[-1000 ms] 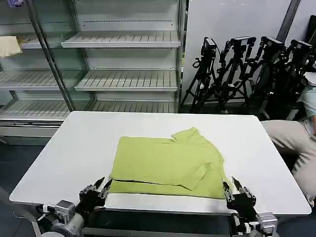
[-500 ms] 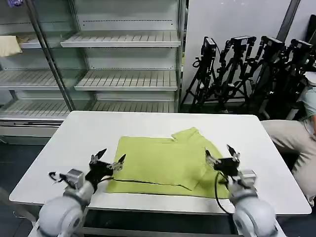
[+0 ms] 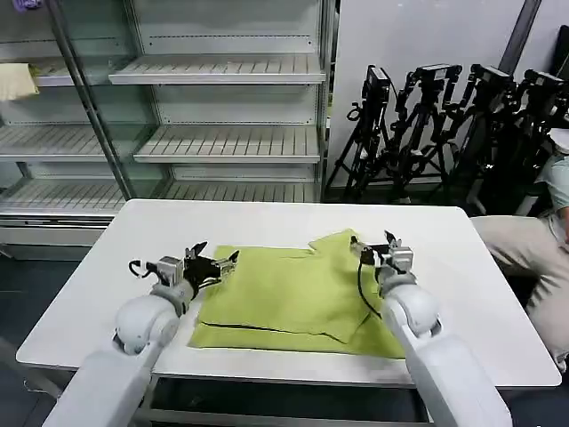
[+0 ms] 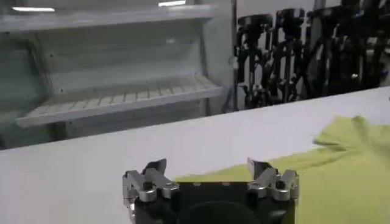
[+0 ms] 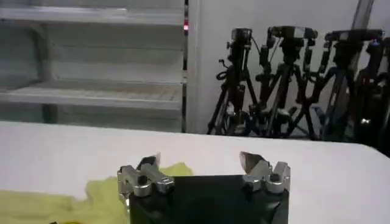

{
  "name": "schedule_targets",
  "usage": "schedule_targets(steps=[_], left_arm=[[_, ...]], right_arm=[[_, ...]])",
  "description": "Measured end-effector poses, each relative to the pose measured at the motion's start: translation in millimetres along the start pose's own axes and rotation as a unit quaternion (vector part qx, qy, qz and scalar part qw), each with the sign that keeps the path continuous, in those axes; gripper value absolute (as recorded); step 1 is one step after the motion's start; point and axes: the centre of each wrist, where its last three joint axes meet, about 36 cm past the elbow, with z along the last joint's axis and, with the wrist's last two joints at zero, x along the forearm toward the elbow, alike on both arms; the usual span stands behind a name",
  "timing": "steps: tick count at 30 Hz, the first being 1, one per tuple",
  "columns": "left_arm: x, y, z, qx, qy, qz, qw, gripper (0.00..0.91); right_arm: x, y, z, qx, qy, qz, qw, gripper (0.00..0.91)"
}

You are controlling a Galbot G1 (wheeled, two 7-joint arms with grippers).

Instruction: Fold and organize the clothes.

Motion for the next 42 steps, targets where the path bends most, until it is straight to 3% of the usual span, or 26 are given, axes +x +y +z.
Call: schedule_targets(steps=[12, 33, 34, 35, 37, 38, 42], left_arm=[[-34.4, 18.8, -2.1, 0.012, 0.025, -0.008, 1.0, 0.907], [-53.5, 31.1, 5.1, 0.002, 0.05, -0.02, 0.999, 0.907], [-54.3, 31.2, 5.1, 0.002, 0.05, -0.021, 0.998, 0.907], [-54.9, 31.3, 4.9, 0.002, 0.051, -0.021, 0.998, 0.443], [-56.6, 31.6, 4.0, 0.002, 0.05, -0.022, 0.998, 0.05], [-57.3, 31.4, 4.3, 0.002, 0.051, -0.022, 0.998, 0.01], [-57.8, 30.2, 6.4, 0.001, 0.053, -0.019, 0.998, 0.0]], right_arm=[[-44.7, 6.2, 2.1, -0.005, 0.04, 0.001, 0.999, 0.907], [-72.3, 21.8, 10.8, -0.006, 0.07, -0.003, 0.998, 0.907], [-72.6, 22.0, 11.0, -0.005, 0.07, -0.004, 0.998, 0.816], [-72.9, 22.4, 11.0, -0.005, 0.07, -0.006, 0.998, 0.433], [-73.1, 23.0, 11.3, -0.005, 0.071, -0.009, 0.997, 0.0], [-73.2, 22.7, 11.3, -0.006, 0.071, -0.009, 0.997, 0.0], [-73.3, 20.9, 10.7, -0.011, 0.077, -0.011, 0.997, 0.0]])
